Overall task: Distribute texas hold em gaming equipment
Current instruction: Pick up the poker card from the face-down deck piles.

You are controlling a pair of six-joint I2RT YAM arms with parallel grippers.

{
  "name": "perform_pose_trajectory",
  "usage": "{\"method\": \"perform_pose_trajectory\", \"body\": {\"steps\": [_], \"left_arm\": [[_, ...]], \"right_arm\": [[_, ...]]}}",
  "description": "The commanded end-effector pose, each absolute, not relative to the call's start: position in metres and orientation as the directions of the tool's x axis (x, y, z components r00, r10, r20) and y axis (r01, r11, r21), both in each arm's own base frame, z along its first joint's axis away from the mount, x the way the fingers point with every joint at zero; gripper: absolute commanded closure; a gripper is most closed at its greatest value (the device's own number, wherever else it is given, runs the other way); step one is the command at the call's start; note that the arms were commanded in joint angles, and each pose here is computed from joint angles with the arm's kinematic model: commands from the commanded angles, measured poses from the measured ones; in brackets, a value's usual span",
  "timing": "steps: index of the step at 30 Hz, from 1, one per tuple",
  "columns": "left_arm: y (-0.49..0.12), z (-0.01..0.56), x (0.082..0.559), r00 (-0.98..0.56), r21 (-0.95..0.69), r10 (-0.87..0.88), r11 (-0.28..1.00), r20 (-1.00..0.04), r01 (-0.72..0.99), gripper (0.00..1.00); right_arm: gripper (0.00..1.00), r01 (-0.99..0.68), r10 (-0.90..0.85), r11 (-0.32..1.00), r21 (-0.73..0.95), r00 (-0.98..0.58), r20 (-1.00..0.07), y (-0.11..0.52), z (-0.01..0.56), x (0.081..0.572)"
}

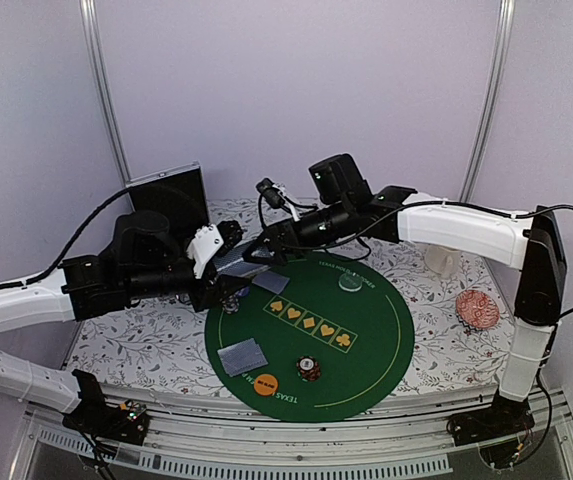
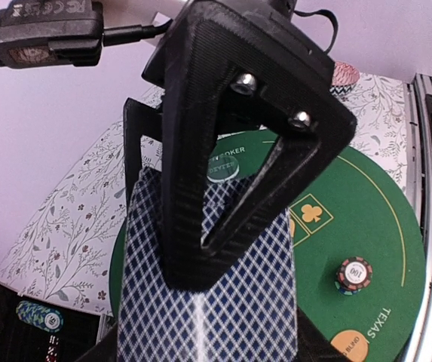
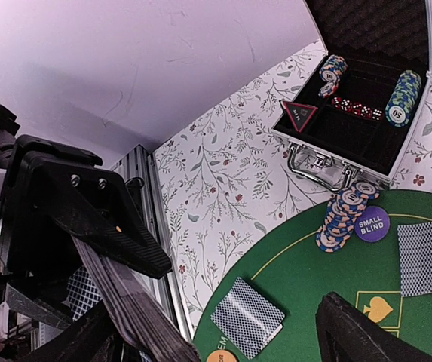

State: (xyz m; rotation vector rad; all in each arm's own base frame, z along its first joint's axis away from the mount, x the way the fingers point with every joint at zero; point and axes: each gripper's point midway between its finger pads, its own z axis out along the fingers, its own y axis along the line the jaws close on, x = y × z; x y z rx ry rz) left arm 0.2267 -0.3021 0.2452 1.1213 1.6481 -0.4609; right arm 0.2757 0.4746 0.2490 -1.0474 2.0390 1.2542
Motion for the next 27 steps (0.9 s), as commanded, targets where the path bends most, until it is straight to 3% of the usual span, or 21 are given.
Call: {"method": "perform_pose_trajectory", "body": {"steps": [1,9,14,18,27], "left_arm": [[-0.306,0.250,0.222,0.010,0.232,0.429,0.469,-0.903,0.852,0.50],[-0.306,0.250,0.223,0.008,0.233,0.431,0.472,-0.902,0.850,0.50],[-0.306,0.250,0.224,0.008,0.234,0.432,0.473,-0.902,0.849,0.50],[-0.305,0.249,0.224,0.007,0.234,0.433,0.474,-0.901,0.849,0.50],[-0.305,0.249,0.224,0.006,0.235,0.434,0.476,-0.901,0.848,0.50]], "right_arm": [[0.12,-0.823,-0.327,0.334,0.459,-0.558,-0.763,0.456,0.257,0.288],[0.25,-0.838,-0.331,0.297,0.458,-0.540,-0.774,0.454,0.270,0.280],[0.44,-0.844,-0.328,0.289,0.451,-0.530,-0.782,0.452,0.279,0.277],[0.66,-0.846,-0.327,0.301,0.439,-0.524,-0.786,0.448,0.282,0.277],[0.90,-0.850,-0.318,0.320,0.418,-0.512,-0.798,0.443,0.291,0.278]]}}
